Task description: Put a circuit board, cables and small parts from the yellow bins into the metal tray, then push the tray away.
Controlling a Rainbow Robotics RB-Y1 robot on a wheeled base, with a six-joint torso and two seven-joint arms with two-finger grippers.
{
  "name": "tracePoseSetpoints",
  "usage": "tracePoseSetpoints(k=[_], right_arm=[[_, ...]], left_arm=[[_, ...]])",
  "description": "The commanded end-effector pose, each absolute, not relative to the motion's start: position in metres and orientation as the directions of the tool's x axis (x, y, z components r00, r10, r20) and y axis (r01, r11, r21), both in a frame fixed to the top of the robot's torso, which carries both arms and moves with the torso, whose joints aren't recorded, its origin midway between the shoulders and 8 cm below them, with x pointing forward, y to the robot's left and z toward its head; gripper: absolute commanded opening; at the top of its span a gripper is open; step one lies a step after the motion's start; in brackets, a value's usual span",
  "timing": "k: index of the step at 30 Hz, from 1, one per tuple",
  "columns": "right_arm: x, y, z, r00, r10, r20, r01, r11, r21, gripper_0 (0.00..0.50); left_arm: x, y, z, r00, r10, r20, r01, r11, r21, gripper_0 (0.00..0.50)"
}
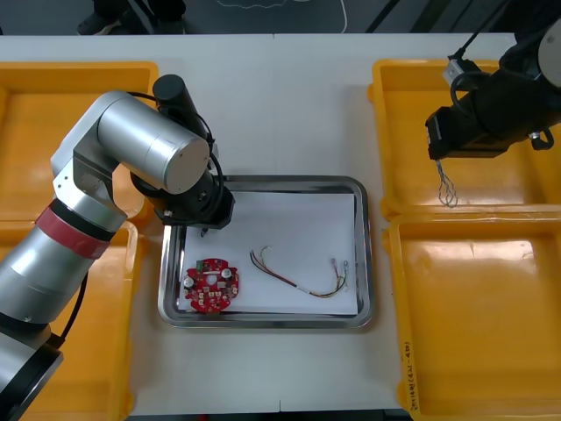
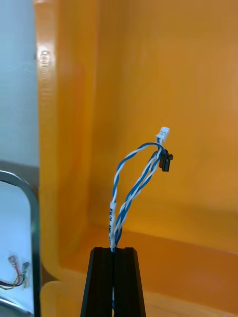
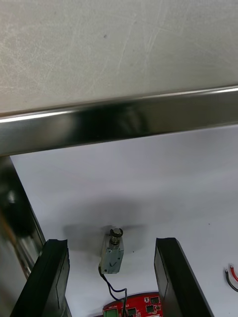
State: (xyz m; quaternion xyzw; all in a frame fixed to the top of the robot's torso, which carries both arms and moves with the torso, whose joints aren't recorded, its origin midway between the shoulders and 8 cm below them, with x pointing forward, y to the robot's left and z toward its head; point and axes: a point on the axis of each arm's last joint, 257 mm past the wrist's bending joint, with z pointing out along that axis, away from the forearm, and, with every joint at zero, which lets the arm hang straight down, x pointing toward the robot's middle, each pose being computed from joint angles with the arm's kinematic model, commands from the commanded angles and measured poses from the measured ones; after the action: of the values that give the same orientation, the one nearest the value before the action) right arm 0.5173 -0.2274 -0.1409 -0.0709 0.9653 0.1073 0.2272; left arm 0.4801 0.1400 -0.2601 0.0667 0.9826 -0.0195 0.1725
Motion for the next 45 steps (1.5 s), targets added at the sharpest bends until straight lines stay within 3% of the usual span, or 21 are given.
tracePoseSetpoints(k=[1,18,28,35,45], right_arm=[[0.514,-0.217,-0.115,-0.873,-0.101,-0.476,-0.184,0.974,0.130,0.000],[0.499,-0.181,-0.107,-0.888,-0.117,-0.444,-0.179,0.979,0.100,0.000],[0.493,-0.171,-0.107,-0.884,-0.158,-0.440,-0.224,0.969,0.101,0.000],[0.481,-0.155,-0.111,-0.856,-0.269,-0.442,-0.326,0.944,0.056,0.000],[0.467,-0.120,-0.120,-0.745,-0.494,-0.448,-0.539,0.842,-0.032,0.000]], left_arm=[[0.480,0.123,-0.245,-0.917,0.101,-0.385,0.129,0.991,-0.047,0.500],[0.475,0.135,-0.170,-0.896,0.109,-0.431,0.129,0.992,-0.016,0.500],[0.487,0.127,-0.100,-0.807,0.097,-0.582,0.163,0.985,-0.061,0.500],[0.488,0.138,-0.063,-0.761,0.061,-0.645,0.163,0.982,-0.099,0.500],[0.493,0.184,-0.037,-0.764,0.031,-0.645,0.115,0.989,-0.089,0.500]])
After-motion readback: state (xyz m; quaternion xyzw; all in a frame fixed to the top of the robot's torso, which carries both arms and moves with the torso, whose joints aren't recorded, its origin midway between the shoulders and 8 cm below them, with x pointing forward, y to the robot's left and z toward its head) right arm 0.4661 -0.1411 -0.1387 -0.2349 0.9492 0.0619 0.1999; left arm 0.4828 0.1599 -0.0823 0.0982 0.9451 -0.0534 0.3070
